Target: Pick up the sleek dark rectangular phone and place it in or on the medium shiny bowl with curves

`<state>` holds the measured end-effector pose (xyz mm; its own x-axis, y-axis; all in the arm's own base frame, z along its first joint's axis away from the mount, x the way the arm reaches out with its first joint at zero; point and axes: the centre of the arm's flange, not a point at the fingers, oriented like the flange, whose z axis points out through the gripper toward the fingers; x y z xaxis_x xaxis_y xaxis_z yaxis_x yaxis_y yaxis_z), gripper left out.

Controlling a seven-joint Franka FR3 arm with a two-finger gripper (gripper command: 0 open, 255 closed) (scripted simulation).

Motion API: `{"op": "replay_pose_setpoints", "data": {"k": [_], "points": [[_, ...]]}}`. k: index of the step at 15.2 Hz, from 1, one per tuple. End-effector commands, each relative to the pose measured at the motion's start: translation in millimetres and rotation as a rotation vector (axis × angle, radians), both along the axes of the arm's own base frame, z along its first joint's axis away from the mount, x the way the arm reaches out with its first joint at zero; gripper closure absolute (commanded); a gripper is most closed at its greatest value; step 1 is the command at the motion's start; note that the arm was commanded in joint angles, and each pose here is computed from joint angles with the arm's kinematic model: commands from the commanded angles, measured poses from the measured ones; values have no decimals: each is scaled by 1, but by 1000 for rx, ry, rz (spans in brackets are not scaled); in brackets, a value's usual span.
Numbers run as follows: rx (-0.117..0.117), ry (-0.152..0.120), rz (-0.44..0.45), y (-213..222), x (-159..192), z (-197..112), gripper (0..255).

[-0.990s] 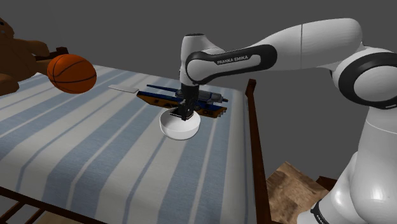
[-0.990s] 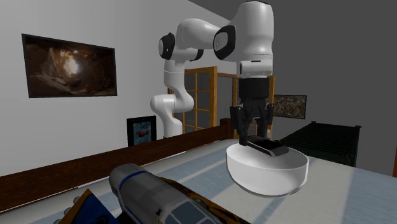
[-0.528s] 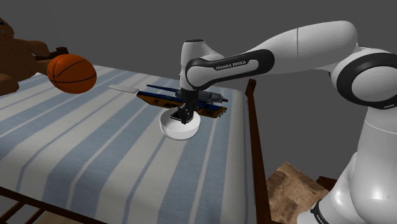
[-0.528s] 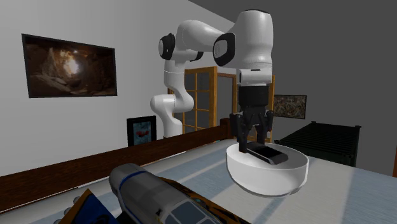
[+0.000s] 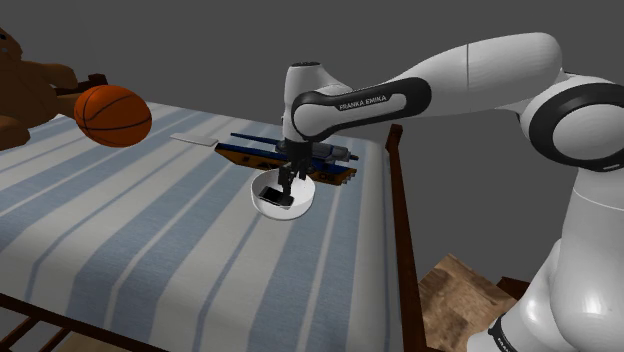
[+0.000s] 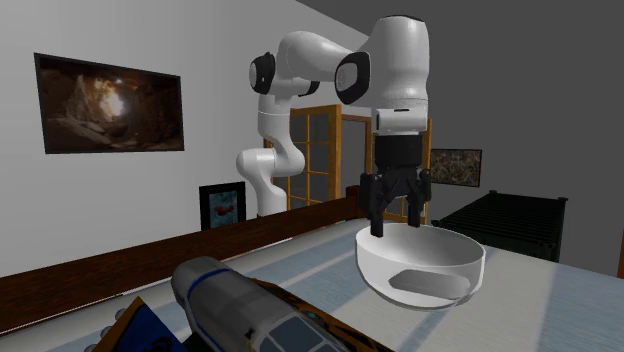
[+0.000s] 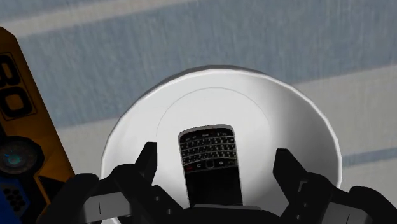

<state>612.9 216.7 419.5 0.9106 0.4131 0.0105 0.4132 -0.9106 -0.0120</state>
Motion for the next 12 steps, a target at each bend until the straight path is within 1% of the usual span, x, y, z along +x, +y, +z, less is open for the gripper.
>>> {"op": "replay_pose_setpoints", "data": {"k": [1, 5, 12], "points": [[0, 0, 0, 0, 0, 0, 0], [0, 0, 0, -1, 0, 50, 0], [0, 0, 0, -1, 0, 50, 0]]}}
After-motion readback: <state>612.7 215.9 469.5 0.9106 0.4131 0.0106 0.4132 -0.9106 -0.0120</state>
